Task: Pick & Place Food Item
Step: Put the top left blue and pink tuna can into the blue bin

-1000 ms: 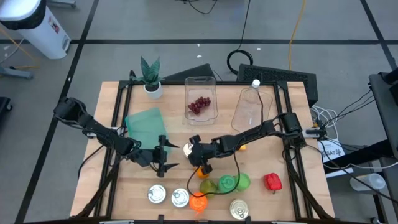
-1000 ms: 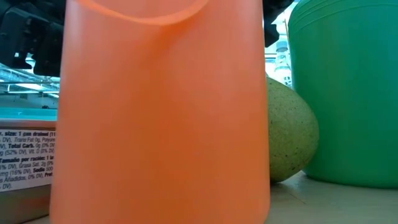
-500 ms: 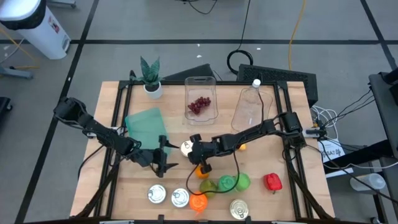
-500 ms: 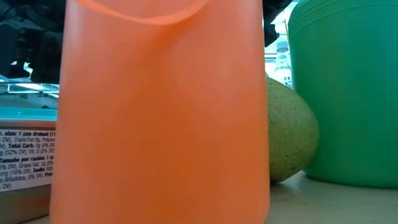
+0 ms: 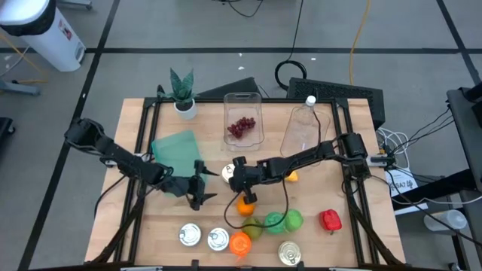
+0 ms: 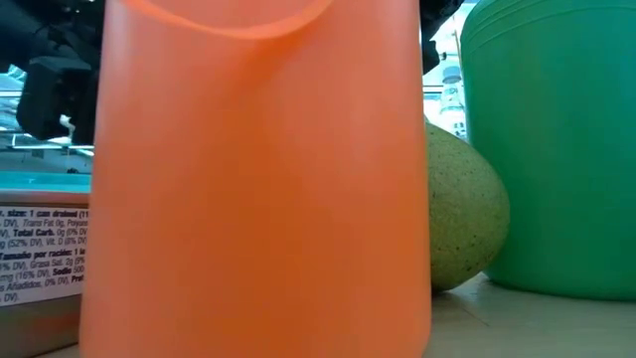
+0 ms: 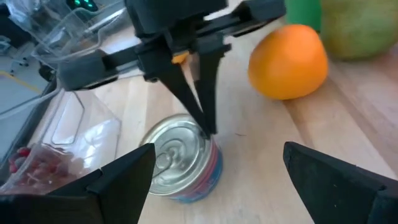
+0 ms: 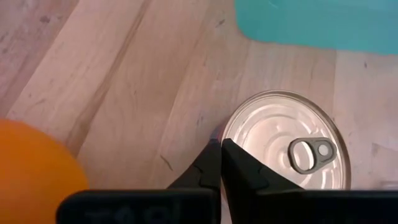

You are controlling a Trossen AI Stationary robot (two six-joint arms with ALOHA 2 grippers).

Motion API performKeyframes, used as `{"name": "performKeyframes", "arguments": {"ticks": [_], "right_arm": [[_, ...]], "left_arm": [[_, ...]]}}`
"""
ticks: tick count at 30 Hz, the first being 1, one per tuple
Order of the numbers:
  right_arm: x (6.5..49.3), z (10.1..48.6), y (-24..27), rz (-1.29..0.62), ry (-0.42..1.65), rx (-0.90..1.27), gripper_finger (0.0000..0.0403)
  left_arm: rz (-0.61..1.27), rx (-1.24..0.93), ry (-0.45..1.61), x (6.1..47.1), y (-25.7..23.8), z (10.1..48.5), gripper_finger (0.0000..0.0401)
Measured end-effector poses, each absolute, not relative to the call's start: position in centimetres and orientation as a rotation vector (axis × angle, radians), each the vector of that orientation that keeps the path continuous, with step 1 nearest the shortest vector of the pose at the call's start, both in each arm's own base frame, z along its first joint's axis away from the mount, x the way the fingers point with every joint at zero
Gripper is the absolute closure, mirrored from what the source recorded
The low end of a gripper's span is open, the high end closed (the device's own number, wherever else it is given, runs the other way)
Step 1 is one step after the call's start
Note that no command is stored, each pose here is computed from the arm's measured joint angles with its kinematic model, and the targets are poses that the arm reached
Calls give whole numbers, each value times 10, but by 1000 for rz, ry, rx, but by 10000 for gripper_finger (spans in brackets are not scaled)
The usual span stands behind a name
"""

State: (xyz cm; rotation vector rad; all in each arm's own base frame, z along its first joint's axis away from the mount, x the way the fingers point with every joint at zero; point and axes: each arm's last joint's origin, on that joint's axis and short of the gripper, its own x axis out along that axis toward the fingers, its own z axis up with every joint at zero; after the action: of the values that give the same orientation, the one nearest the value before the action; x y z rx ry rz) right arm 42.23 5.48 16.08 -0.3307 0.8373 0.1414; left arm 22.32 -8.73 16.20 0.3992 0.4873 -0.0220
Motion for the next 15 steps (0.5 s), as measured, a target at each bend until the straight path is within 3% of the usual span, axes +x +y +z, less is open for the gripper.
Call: {"name": "performKeyframes", "arguments": {"ticks": [15], "right_arm": [[433, 182, 54, 137, 818, -272, 403]], "left_arm": [[-64, 363, 519, 228, -75, 159, 38]]}}
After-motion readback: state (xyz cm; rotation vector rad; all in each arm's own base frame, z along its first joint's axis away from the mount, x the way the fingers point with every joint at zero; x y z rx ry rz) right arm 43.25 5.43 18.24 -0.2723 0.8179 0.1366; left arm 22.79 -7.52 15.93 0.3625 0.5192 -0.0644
